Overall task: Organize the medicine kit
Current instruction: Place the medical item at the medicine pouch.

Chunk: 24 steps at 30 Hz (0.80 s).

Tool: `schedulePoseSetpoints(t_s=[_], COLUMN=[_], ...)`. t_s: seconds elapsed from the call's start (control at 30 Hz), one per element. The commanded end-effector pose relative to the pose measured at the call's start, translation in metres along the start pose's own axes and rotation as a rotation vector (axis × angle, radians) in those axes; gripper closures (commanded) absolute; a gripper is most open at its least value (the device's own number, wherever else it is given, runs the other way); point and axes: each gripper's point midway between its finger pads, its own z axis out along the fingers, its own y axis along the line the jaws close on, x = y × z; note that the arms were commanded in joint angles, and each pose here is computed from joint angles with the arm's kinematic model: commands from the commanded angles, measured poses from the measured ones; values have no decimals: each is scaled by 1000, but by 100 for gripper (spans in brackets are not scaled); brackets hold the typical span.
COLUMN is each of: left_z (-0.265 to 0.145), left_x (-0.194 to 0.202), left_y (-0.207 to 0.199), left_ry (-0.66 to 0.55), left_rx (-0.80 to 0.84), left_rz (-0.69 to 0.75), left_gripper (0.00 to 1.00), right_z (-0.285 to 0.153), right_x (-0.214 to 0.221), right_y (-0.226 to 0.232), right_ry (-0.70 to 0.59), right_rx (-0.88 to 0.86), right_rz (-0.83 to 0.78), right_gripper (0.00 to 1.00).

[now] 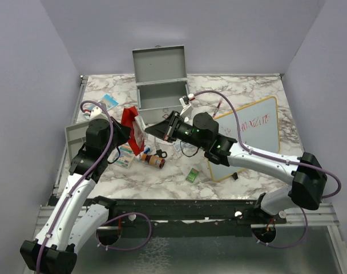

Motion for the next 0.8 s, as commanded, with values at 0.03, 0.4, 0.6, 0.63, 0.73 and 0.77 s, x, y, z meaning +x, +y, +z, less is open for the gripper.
schedulePoseSetpoints(t_s=[0.03, 0.4, 0.6, 0.63, 0.73, 0.77], left_z=[3, -5, -3, -3, -2, -2], left_x=[4, 1, 5, 5, 6, 6], left_y=[-17, -20, -18, -18, -19, -18], left_ry=[22, 2, 18, 19, 24, 25], left_rx=[81, 101, 98, 98, 97, 96], left_rz=[-44, -64, -63, -64, -65, -65], left_gripper=[100, 100, 100, 100, 100, 100], right_z=[18, 42, 52, 53, 58, 59], right_x=[19, 23, 18, 18, 16, 16], right_y=[-13, -61, -83, -87, -91, -93], right_ry=[42, -1, -44, -49, -54, -51], right_rx=[-12, 152, 234, 245, 268, 277], right_rz=[140, 108, 34, 21, -28, -43], right_gripper=[99, 99, 99, 99, 100, 99])
